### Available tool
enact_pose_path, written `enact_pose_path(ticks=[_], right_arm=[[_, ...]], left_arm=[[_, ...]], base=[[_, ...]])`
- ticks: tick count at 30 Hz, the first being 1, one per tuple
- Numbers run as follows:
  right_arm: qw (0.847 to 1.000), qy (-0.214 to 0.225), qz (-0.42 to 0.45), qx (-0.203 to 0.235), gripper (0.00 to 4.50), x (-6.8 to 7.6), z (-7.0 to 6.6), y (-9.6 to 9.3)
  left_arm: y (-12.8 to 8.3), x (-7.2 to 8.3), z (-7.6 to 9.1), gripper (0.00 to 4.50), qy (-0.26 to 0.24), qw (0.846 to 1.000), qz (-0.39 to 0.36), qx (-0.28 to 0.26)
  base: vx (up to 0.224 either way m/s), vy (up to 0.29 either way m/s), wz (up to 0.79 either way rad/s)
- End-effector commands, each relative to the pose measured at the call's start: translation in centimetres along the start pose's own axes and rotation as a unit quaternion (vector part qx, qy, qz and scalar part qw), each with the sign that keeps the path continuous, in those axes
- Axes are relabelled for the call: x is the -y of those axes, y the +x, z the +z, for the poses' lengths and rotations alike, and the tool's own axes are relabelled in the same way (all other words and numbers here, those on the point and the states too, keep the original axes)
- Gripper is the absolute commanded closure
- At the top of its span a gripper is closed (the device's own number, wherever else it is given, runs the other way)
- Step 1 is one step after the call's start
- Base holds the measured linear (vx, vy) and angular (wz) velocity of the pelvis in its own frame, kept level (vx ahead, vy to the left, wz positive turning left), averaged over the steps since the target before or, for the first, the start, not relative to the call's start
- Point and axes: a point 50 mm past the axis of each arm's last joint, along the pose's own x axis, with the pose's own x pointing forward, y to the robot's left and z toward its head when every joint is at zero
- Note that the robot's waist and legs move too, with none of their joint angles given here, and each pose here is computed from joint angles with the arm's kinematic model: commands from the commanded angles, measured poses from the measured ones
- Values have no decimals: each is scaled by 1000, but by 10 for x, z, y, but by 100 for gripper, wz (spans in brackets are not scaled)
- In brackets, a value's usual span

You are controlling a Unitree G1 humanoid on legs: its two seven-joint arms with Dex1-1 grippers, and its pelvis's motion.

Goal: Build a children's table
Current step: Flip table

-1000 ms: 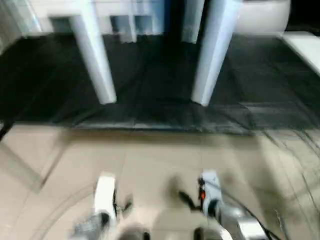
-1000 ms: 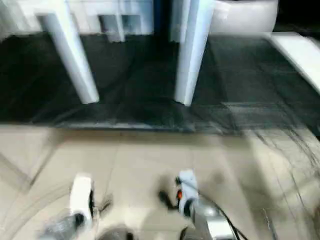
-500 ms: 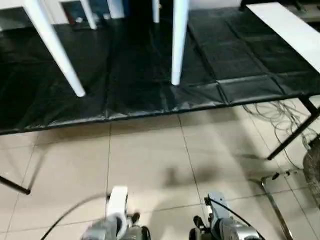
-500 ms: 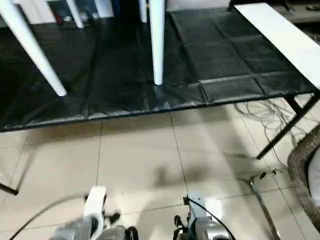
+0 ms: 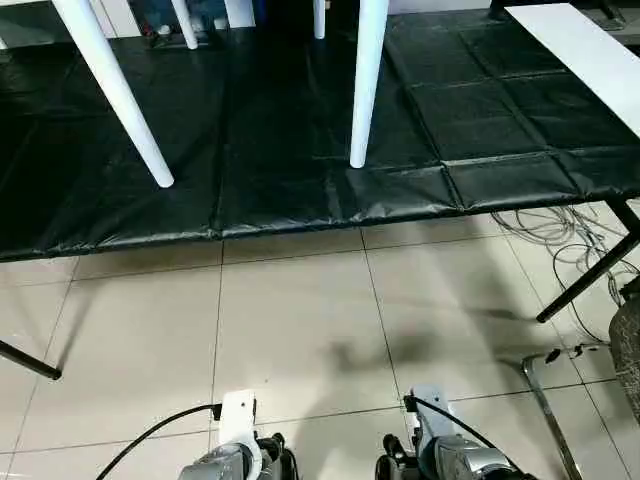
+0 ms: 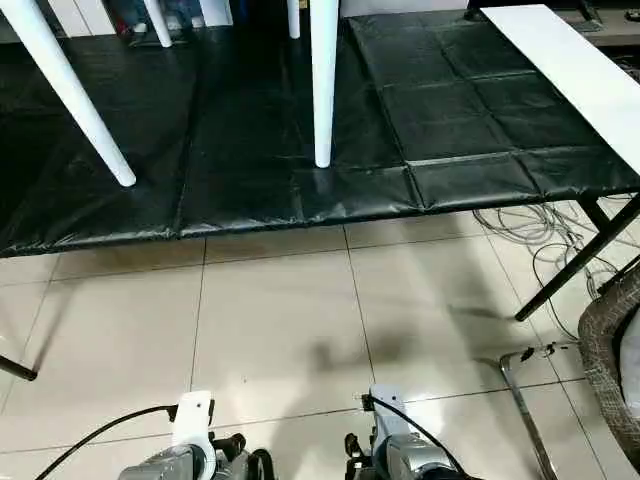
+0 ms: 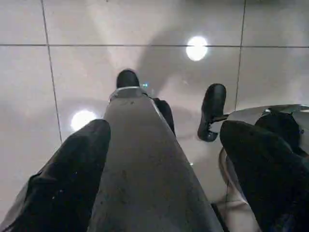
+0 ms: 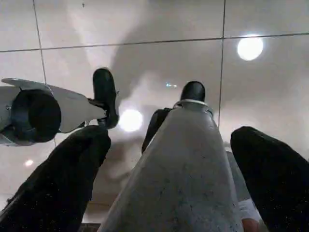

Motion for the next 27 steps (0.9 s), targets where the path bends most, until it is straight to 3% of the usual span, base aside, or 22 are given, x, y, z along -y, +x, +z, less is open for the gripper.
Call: enact_pose_path(ticks=[1,27], right_arm=[[999,9,8,-37,0,-4,-21,1],[999,9,8,-37,0,-4,-21,1]], left_arm=[[0,-3,-20,41,-8,999,6,-36],[0,-3,-20,41,-8,999,6,-36]], base=[[0,0,0],[0,0,0]])
